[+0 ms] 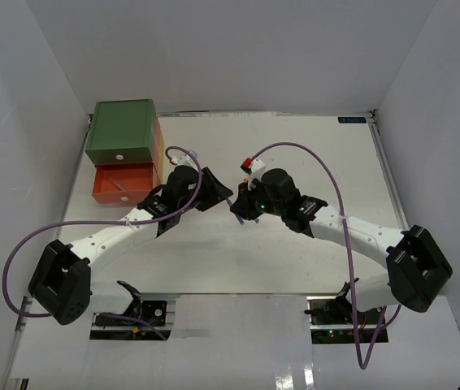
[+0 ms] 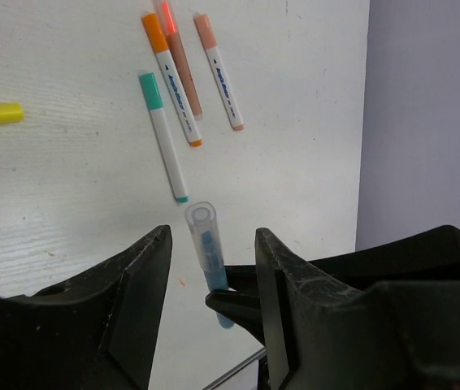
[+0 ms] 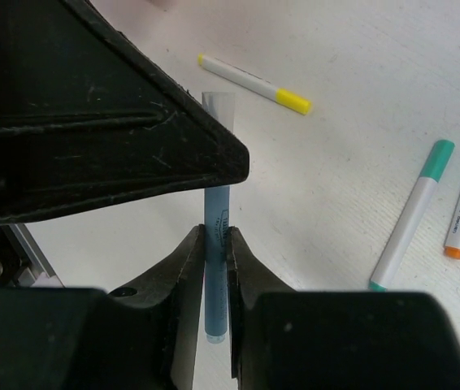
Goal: Sort the stationery into containers
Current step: Place the pen in the drawer.
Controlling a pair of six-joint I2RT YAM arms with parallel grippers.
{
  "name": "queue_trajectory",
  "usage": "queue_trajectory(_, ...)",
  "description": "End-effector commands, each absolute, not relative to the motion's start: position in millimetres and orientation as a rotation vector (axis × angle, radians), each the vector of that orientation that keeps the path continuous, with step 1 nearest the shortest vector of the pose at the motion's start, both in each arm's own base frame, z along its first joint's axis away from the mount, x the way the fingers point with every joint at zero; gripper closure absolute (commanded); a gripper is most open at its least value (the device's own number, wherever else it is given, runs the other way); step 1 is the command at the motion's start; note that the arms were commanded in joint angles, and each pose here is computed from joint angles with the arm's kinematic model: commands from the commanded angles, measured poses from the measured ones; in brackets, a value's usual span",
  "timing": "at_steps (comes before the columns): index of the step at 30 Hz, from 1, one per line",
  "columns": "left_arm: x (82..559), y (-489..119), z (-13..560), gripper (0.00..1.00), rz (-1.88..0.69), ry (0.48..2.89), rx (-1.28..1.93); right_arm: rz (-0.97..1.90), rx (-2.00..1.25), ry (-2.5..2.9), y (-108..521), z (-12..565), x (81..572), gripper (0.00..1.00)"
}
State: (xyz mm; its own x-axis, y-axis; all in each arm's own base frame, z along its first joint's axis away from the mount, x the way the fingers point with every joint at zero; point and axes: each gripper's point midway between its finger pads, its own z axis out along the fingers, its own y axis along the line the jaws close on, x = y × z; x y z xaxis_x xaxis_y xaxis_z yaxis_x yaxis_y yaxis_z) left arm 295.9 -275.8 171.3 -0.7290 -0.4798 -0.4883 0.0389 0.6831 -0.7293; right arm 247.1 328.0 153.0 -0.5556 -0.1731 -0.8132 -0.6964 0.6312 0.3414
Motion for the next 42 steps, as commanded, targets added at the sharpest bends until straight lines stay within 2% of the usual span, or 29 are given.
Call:
queue_trajectory(1,303,-274,179,0.44,-0.952,2.179,-0.362,0.91,-0.653,1.975,335,177,249,0.81)
queue_trajectory(5,304,-278,174,0.46,-0.962,2.195,-0.369,0.913,-0.649,1.968,334,179,249,0.81)
queue_trajectory(9,305,-283,176,0.52,-0.983,2.192,-0.366,0.919,-0.64,1.956,334,181,248,0.81)
queue_trajectory(17,305,-287,179,0.74,-1.005,2.179,-0.367,0.923,-0.631,1.961,334,178,248,0.78)
queue_trajectory(20,305,-287,182,0.83,-1.014,2.168,-0.369,0.922,-0.631,1.962,333,177,247,0.74)
queue_trajectory(21,305,-286,182,0.84,-1.013,2.168,-0.37,0.922,-0.629,1.963,333,178,247,0.72)
queue_trajectory(25,303,-282,184,0.87,-0.999,2.156,-0.367,0.885,-0.609,1.978,327,177,250,0.54)
queue_trajectory(29,308,-263,191,0.89,-0.927,2.124,-0.393,0.818,-0.602,1.966,315,184,253,0.46)
queue_trajectory(33,319,-227,202,0.89,-0.886,2.074,-0.462,0.752,-0.617,1.979,300,180,250,0.2)
queue_trajectory(35,327,-197,214,0.89,-0.873,2.023,-0.52,0.697,-0.587,1.964,289,184,253,0.18)
queue_trajectory(36,329,-185,218,0.89,-0.858,2.0,-0.542,0.678,-0.573,1.964,284,184,254,0.08)
queue_trajectory(37,336,-164,222,0.89,-0.821,1.966,-0.582,0.636,-0.553,1.976,277,177,255,0.02)
queue_trajectory(38,335,-153,231,0.89,-0.81,1.938,-0.591,0.625,-0.542,1.962,272,180,255,0.02)
queue_trajectory(39,337,-143,236,0.89,-0.793,1.92,-0.601,0.613,-0.534,1.961,269,179,255,0.1)
queue_trajectory(42,342,-105,246,0.89,-0.708,1.872,-0.645,0.57,-0.523,1.962,258,174,255,0.1)
